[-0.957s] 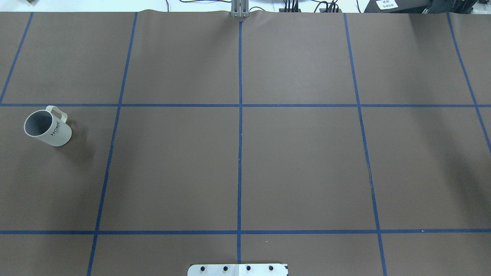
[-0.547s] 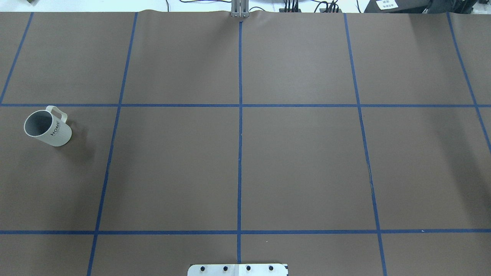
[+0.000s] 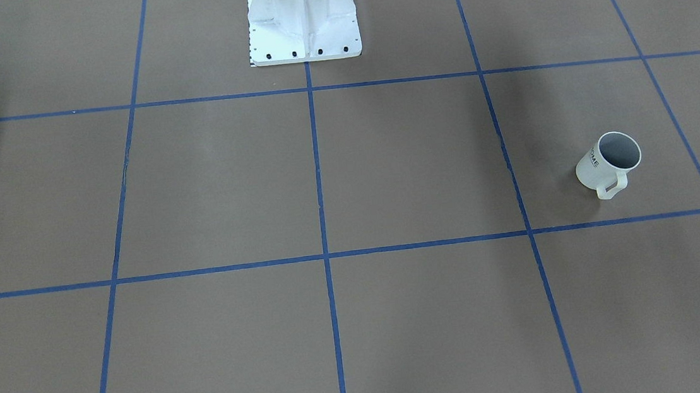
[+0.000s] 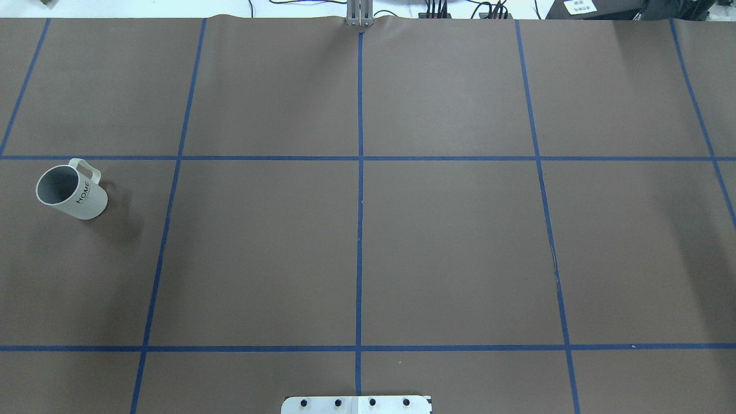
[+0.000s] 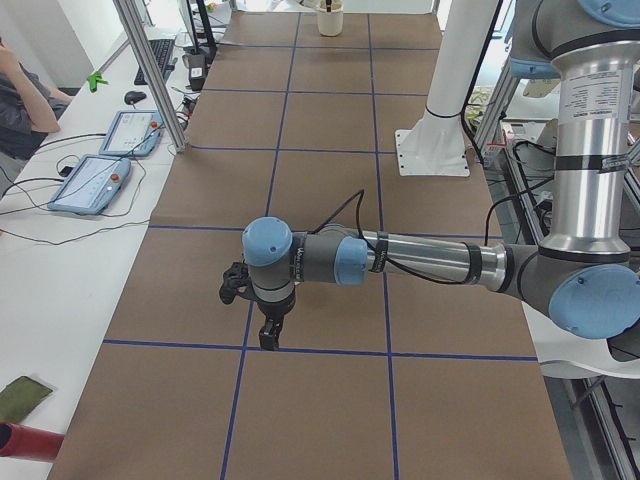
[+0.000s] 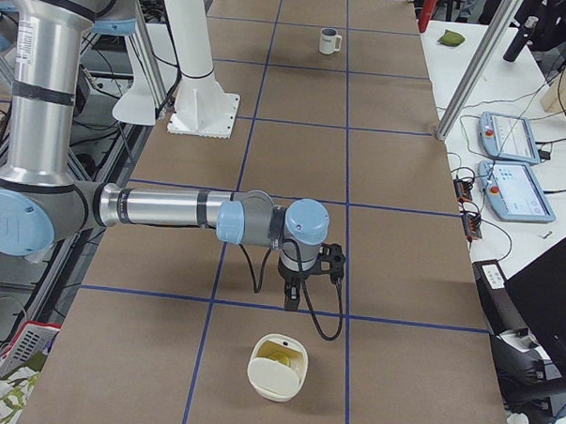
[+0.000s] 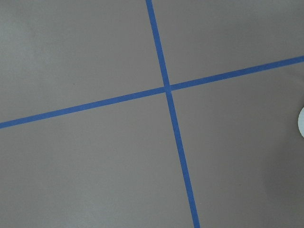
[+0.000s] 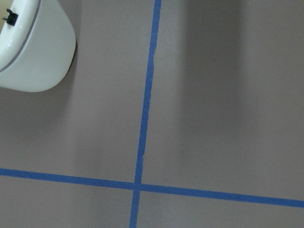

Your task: Left arm hands cup to right arm to dump lemon

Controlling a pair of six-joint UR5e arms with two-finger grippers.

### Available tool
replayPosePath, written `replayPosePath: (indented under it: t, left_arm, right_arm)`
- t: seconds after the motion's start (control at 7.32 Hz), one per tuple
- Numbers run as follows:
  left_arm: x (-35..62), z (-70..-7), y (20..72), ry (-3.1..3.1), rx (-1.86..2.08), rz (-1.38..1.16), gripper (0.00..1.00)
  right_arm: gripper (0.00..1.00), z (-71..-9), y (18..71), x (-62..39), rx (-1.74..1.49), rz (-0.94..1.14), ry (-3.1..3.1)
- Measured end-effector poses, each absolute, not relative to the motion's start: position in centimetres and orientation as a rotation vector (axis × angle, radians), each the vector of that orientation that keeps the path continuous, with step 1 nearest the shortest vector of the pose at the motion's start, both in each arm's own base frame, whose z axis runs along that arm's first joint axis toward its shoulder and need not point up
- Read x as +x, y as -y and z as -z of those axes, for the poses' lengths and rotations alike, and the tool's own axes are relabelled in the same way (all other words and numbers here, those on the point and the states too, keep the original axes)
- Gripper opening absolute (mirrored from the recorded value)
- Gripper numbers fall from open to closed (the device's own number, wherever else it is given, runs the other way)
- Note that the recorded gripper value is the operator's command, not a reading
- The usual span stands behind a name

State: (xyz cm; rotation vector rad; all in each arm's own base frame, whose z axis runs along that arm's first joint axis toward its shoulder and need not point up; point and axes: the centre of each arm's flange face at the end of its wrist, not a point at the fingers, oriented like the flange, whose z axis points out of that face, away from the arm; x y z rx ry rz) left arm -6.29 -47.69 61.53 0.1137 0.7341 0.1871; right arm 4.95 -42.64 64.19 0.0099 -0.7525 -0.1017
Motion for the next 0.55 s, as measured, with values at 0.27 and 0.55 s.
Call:
replayPosePath:
  t: [0.27,0.55]
  left_arm:
    - [-6.28,-61.75,47.41,-0.735,0.111,-0.188,1.0]
    - [-6.15,-62.15,46.88,-0.733,0.114,-0.192,1.0]
  right_arm:
    - [1.0,-64.03,42.82,4.93,0.032,0.109,0.752]
    - [1.0,-64.3,43.12,4.91,0.03,0.109,0.753]
